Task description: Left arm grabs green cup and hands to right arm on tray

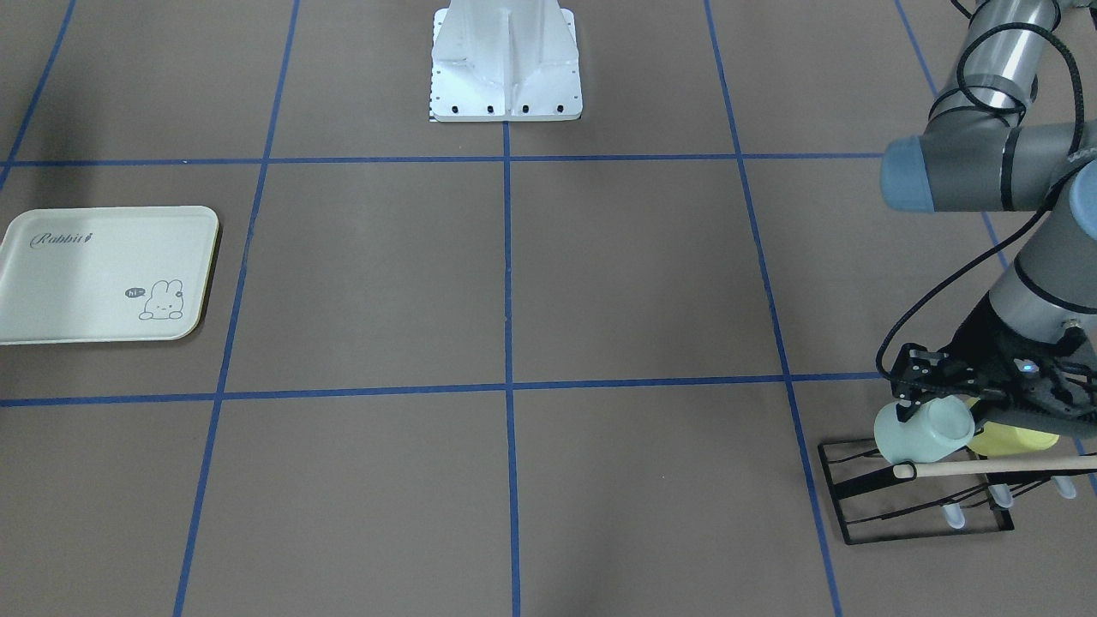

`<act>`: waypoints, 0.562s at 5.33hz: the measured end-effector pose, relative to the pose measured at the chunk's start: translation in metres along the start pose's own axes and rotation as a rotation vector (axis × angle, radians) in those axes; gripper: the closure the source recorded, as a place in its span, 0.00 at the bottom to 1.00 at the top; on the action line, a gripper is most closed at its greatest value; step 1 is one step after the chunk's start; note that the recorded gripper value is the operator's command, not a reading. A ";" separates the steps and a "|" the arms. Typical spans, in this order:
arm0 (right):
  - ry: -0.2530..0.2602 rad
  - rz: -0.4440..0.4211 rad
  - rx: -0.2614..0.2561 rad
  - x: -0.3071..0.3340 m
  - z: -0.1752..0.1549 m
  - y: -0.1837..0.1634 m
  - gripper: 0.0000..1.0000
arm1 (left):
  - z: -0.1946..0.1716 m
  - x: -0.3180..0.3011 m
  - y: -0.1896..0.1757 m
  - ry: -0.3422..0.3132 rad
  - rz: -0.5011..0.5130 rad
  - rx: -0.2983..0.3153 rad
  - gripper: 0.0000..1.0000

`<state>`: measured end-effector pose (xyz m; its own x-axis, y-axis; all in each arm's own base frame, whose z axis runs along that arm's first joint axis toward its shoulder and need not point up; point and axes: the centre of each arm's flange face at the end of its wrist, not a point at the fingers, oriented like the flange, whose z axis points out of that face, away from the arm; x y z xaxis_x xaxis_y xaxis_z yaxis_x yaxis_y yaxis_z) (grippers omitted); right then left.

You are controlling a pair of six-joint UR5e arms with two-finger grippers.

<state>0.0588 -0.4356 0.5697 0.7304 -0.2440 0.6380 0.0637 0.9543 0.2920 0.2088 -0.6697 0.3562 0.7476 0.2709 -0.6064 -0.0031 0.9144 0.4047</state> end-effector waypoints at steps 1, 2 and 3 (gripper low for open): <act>0.000 0.001 0.000 0.000 0.000 0.000 0.00 | -0.026 0.011 0.002 0.005 -0.001 0.011 0.43; -0.002 0.004 0.001 -0.002 0.000 -0.002 0.00 | -0.045 0.021 0.006 0.020 -0.020 0.028 0.43; -0.013 0.051 0.005 -0.008 -0.001 -0.011 0.00 | -0.056 0.028 0.009 0.044 -0.061 0.059 0.43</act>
<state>0.0526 -0.4444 0.5607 0.7236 -0.1969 0.6616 0.0232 0.9648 0.2618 0.1924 -0.6375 0.3045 0.7152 0.2290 -0.6604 0.0822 0.9107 0.4047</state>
